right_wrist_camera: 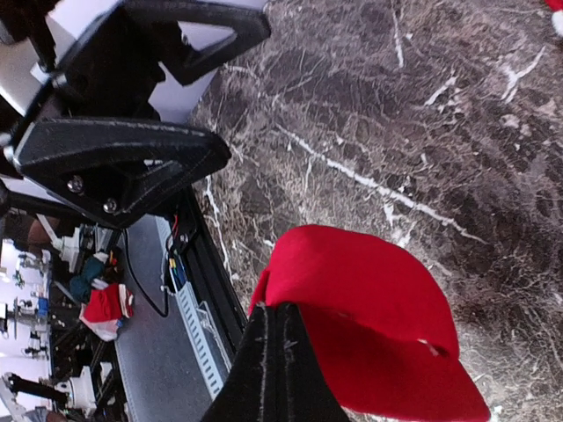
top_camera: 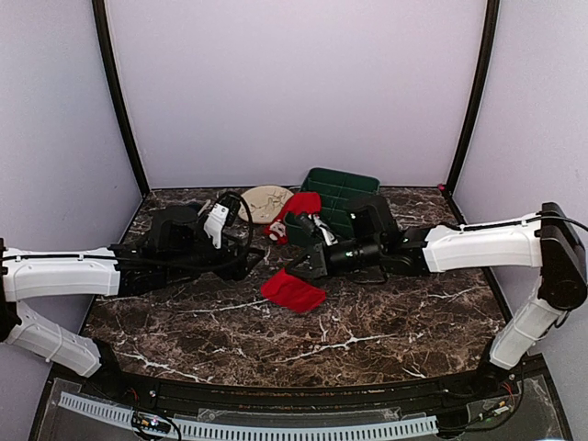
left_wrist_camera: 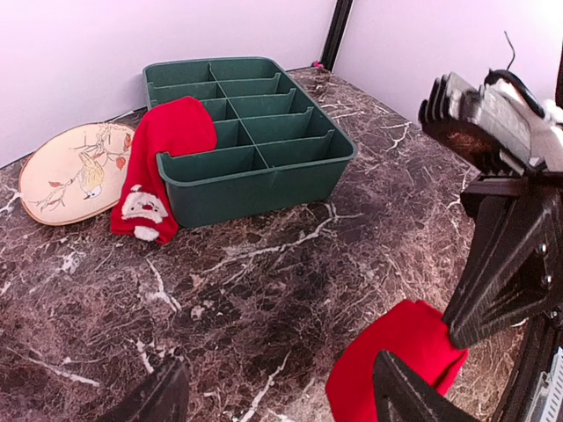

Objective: Roll the socks
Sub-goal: Put down the sock at the center of the board.

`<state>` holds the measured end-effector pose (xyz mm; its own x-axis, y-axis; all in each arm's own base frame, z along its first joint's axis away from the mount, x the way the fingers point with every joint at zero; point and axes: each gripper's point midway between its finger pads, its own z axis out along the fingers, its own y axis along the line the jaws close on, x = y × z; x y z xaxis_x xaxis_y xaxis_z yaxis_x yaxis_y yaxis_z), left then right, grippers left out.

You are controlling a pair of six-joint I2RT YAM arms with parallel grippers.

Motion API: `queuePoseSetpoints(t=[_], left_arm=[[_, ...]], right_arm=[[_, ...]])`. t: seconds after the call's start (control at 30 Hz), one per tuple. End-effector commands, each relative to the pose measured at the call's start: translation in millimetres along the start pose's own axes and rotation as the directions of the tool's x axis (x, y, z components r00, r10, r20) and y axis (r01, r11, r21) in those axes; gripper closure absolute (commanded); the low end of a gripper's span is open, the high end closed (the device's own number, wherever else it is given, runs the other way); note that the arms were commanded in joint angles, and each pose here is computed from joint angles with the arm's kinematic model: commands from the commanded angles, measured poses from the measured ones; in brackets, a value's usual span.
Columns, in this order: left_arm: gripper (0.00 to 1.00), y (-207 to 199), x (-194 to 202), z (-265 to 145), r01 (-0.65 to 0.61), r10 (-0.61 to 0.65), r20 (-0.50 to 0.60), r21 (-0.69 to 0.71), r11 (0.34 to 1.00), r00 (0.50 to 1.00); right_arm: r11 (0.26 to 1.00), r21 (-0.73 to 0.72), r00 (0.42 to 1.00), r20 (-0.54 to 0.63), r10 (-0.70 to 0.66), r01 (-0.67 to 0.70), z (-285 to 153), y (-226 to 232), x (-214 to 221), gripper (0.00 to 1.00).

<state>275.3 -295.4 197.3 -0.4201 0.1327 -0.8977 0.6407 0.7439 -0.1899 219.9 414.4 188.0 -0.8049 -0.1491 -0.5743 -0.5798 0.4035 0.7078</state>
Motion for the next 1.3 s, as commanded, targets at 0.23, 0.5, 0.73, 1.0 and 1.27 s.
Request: queuePoseSetpoints(t=[0.23,0.5,0.73,1.0,1.27], left_arm=[[0.22,24.6,14.5,8.8,0.144,-0.153,-0.127,-0.08,0.986,0.98],[0.21,52.9,-3.6,5.9,0.244,-0.257,-0.085,-0.138,0.96,0.963],[0.21,65.8,8.5,7.3,0.276,-0.295,-0.08,-0.185,0.943,0.952],[0.2,71.3,29.7,10.3,0.276,-0.302,-0.113,-0.2,0.94,0.947],[0.2,56.5,30.5,21.8,0.269,-0.283,-0.141,-0.108,0.957,0.949]], right_arm=[[0.91,0.15,0.92,-0.128,-0.371,0.387,13.8,-3.6,24.3,1.0],[0.692,0.448,0.778,-0.013,-0.628,0.566,-23.2,-9.1,-43.9,1.0],[0.519,0.409,0.606,-0.113,-0.788,0.751,9.2,-9.5,6.9,0.92],[0.518,0.367,0.612,-0.219,-0.759,0.773,24.7,-15.7,92.6,0.35],[0.526,0.528,0.663,-0.098,-0.742,0.667,-18.2,-3.7,51.5,0.3]])
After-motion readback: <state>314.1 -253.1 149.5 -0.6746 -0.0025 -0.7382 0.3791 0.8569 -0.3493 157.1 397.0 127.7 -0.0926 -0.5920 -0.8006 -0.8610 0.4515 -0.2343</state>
